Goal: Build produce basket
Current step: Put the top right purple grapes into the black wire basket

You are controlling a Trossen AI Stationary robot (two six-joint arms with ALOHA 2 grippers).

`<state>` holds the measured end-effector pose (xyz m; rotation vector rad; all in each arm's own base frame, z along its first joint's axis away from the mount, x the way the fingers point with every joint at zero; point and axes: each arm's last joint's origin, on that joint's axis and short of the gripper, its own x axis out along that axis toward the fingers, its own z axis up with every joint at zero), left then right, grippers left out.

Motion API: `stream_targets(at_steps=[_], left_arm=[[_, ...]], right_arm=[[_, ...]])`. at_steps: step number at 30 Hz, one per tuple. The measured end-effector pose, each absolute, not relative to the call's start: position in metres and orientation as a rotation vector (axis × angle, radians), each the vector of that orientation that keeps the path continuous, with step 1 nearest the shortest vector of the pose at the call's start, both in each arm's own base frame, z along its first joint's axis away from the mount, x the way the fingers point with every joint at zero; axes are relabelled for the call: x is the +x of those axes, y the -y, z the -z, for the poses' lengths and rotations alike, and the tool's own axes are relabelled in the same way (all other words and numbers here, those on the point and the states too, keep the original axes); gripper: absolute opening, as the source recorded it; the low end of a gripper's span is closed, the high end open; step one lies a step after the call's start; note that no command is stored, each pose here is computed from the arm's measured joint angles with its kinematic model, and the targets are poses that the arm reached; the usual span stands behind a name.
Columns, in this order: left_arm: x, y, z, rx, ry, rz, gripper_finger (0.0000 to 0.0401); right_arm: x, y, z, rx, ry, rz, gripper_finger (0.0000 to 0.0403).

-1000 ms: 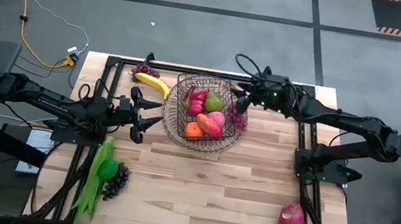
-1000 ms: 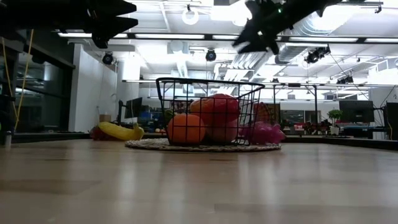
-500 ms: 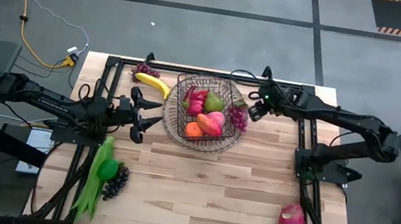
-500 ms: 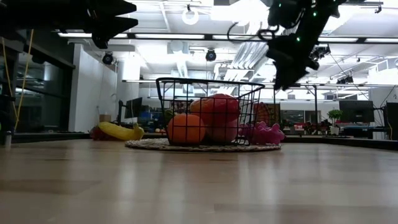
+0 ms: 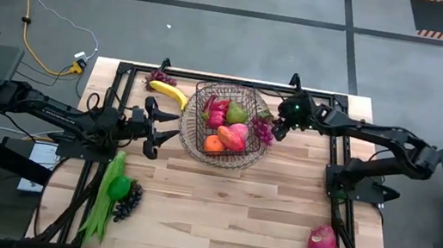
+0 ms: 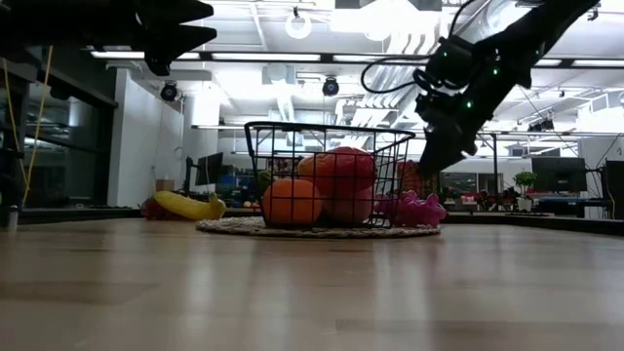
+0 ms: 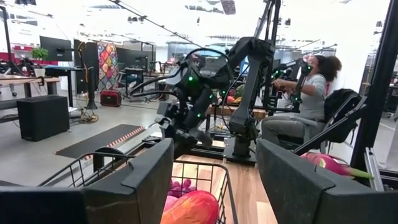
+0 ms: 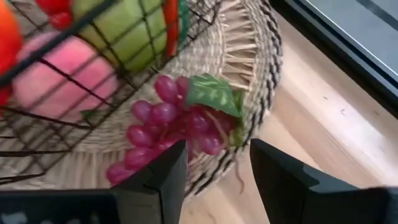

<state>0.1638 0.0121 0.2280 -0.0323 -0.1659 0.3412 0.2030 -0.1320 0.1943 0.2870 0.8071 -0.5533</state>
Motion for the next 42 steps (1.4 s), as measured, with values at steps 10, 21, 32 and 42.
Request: stream_targets(at_steps=[10,21,32,42], left_arm=[[0.164,-0.012,-0.228,-0.033,0.166,-0.341,0.0217],[0.164,-0.012,-0.228,-0.029,0.166,-0.343,0.0217],[0.164,-0.012,-0.228,-0.031,0.166,-0.343,0.0217],[0.164,-0.012,-0.228,-0.032,0.166,-0.343,0.0217]], right_arm=[[0.213,0.141,-0.171,0.269,-0.857,0.515,0.0165],[0.217,0.144,-0.169,0.259,-0.835,0.522,0.0146],[0.216,0.145,-0.169,0.24,-0.843,0.564,0.0009],[0.218,0.146,-0.174,0.229,-0.796,0.568,0.0003]])
